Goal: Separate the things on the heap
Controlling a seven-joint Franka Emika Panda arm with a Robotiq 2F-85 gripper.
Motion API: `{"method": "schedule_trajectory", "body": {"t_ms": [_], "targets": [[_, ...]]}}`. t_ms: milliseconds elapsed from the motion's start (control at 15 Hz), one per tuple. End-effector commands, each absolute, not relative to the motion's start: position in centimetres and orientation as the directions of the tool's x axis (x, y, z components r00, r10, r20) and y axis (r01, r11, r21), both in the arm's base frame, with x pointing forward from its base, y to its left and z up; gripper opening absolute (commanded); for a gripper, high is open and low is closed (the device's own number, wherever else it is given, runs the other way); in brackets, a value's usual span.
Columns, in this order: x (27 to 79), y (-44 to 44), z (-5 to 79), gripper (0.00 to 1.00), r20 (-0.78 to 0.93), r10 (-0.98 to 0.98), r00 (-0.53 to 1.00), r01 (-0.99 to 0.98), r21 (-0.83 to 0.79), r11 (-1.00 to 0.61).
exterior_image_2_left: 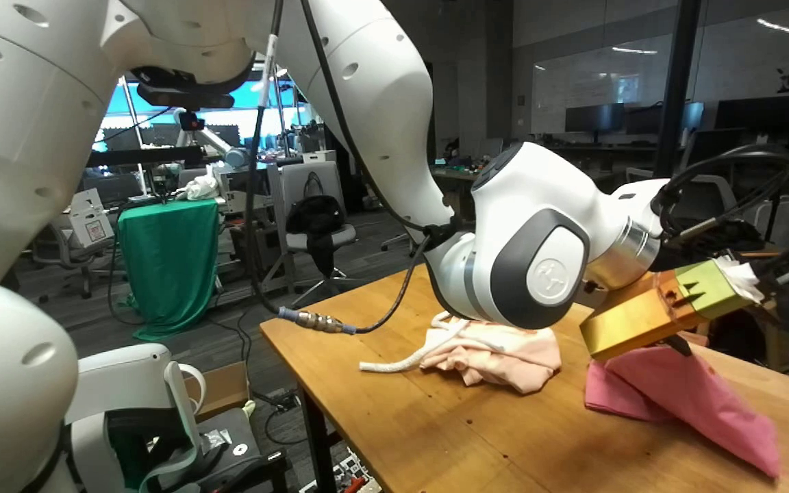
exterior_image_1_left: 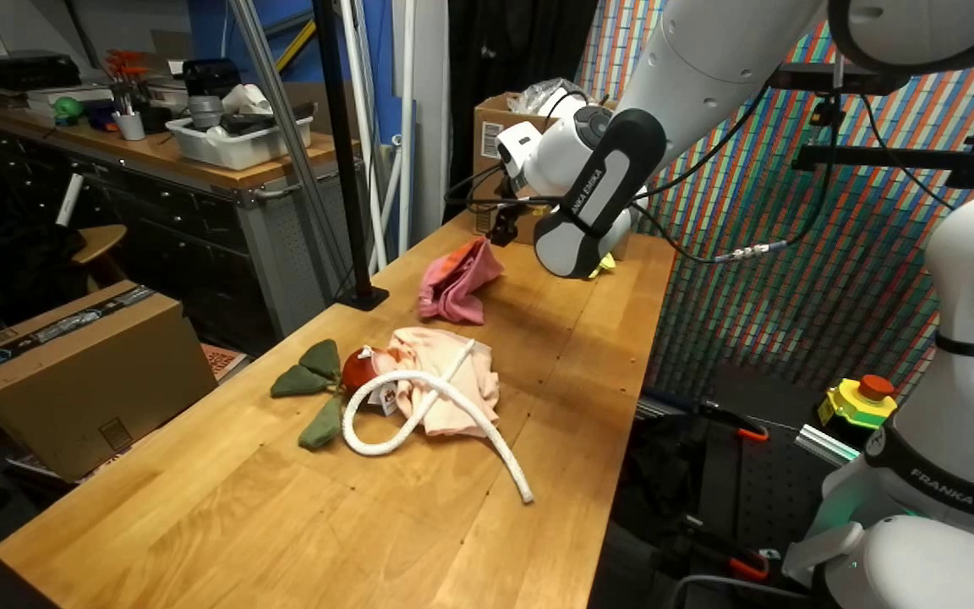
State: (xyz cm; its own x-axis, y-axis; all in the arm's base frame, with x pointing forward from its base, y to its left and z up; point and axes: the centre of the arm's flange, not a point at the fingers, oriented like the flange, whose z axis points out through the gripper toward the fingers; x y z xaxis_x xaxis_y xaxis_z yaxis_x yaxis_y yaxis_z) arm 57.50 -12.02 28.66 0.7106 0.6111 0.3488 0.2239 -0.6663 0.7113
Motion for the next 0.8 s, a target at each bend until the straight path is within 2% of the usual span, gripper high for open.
{"method": "schedule_trajectory", "body": {"t_ms": [0, 400, 733], "targets": [[55.4, -11.2, 31.8, 1.0, 0.352, 0.612, 0.708, 0.204, 0.727, -0.655], [52.9, -10.4, 34.9, 1.0, 0.345, 0.575, 0.742, 0.239, 0.665, -0.708], [51.4, -9.2, 35.1, 1.0, 0.281, 0.522, 0.805, 0.353, 0.481, -0.803]]}}
